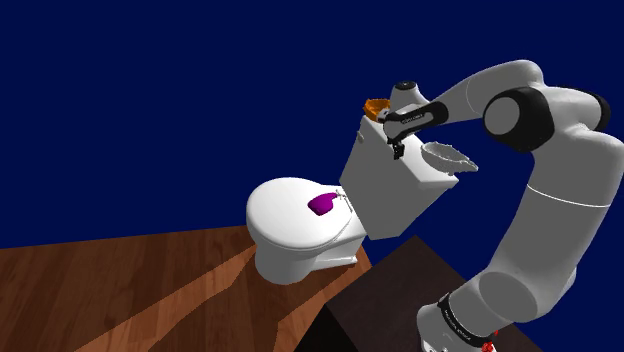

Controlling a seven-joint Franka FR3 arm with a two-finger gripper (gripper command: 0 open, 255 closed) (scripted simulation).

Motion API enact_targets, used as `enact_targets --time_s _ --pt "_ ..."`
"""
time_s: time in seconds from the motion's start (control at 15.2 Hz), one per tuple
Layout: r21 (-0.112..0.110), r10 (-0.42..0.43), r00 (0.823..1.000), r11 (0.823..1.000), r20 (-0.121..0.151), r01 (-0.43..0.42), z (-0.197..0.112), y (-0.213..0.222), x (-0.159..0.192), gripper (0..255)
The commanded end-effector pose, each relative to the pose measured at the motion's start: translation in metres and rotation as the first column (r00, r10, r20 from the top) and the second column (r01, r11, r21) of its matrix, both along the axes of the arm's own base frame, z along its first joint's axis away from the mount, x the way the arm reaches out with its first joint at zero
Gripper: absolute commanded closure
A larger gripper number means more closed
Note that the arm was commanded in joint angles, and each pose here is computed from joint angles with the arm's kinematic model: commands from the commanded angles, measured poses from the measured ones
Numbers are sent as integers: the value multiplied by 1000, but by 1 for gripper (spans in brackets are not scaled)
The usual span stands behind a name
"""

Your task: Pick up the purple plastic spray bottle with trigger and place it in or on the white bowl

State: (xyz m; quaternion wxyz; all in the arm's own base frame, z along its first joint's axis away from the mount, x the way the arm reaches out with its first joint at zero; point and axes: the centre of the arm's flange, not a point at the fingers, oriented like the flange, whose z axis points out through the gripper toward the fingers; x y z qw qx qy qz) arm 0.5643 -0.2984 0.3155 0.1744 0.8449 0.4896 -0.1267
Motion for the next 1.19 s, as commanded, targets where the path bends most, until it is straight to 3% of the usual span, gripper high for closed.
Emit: enact_targets --time_s 0.0,1.12 --pt "15 60 998 998 30 -61 -79 10 9 0" --pt "63 129 977 988 168 -142 -278 59 65 0"
